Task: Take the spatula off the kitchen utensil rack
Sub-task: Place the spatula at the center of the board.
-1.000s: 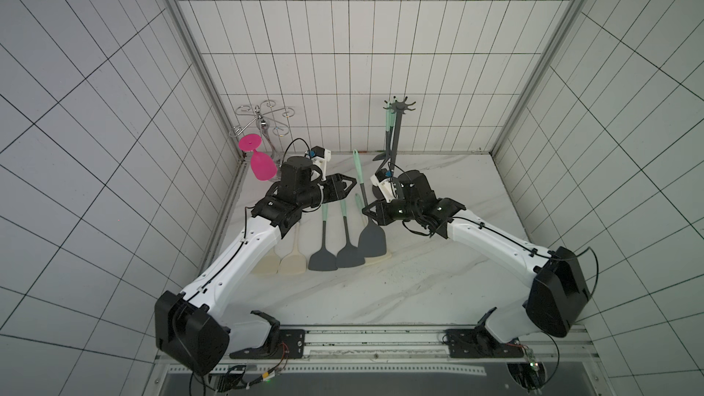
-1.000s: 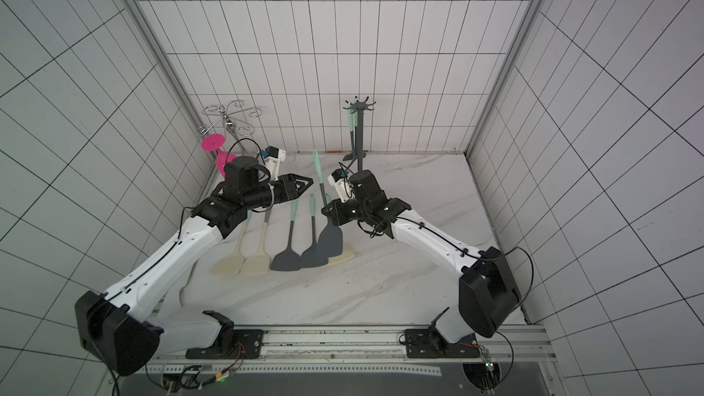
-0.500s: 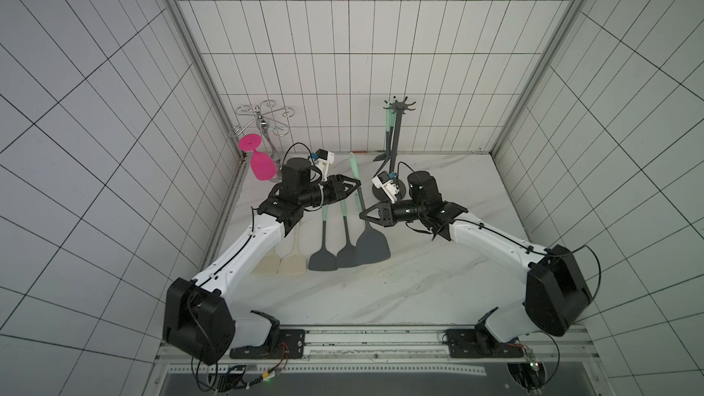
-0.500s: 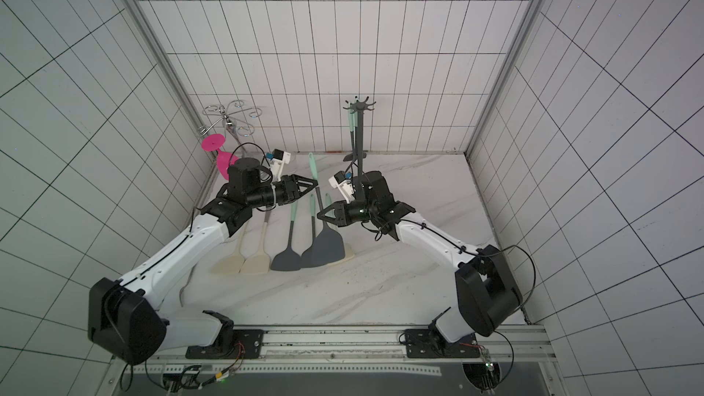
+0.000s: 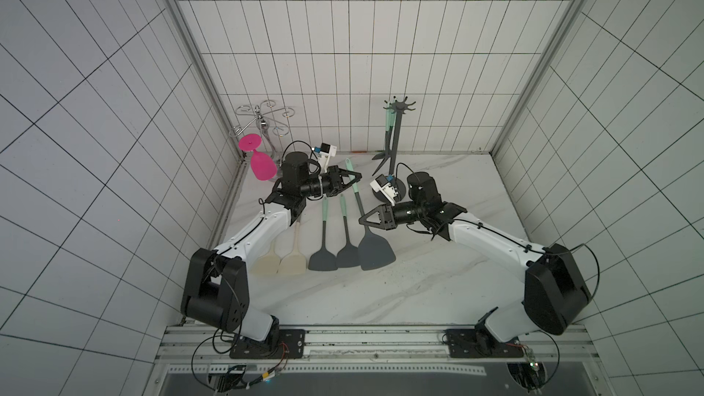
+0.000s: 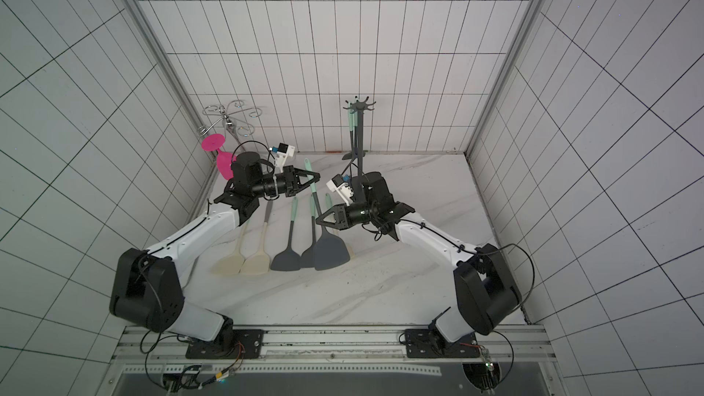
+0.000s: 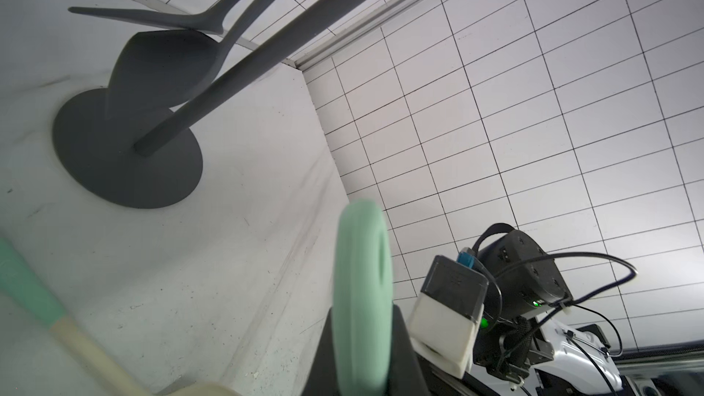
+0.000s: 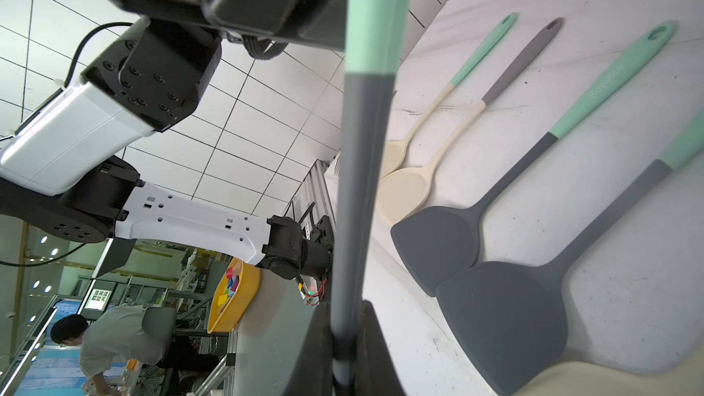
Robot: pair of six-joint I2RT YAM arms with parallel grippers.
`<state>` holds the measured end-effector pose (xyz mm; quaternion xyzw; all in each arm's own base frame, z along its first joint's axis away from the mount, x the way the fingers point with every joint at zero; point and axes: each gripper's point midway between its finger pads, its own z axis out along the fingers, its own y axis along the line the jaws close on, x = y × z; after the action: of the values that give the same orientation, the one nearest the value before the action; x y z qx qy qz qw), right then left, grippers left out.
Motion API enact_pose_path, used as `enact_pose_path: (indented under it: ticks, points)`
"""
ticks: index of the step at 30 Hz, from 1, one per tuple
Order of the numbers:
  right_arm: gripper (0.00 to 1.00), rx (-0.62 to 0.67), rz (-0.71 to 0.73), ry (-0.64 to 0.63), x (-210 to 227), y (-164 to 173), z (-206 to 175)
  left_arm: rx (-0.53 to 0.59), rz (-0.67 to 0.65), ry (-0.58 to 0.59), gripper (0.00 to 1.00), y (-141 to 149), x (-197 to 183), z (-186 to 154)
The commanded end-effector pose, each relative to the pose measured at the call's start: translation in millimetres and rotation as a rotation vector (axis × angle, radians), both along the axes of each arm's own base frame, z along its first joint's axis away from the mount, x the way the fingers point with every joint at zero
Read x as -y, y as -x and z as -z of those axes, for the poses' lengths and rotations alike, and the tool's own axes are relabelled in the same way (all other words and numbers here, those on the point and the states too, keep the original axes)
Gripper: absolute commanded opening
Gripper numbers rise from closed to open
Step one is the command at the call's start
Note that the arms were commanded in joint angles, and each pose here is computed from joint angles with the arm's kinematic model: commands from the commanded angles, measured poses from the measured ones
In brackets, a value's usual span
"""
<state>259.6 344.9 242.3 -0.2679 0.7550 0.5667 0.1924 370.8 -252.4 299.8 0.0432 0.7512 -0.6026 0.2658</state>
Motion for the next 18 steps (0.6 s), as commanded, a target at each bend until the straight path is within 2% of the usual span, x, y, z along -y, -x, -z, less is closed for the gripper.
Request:
enact_pose_path:
  ticks: [1,4,6,8,11,18]
  points:
    - [0.39,0.053,0.135,0.152,15,-21,13,0.014,-0.033,-0.024,0.00,-2,-7,-9]
    - [0.49,0.150,0.338,0.383,47,-46,22,-0.021,-0.180,-0.212,0.00,-9,-29,15]
    - [0.52,0.236,0.445,0.516,66,-58,18,-0.050,-0.265,-0.312,0.00,-12,-45,31]
    - [0.52,0.293,0.442,0.531,62,-56,5,-0.065,-0.286,-0.339,0.00,-10,-50,38]
    - [0.53,0.324,0.390,0.502,40,-48,-8,-0.085,-0.276,-0.320,0.00,-7,-48,41]
    - [0.55,0.298,0.230,0.476,-17,-34,3,-0.084,-0.258,-0.287,0.00,-2,-42,32]
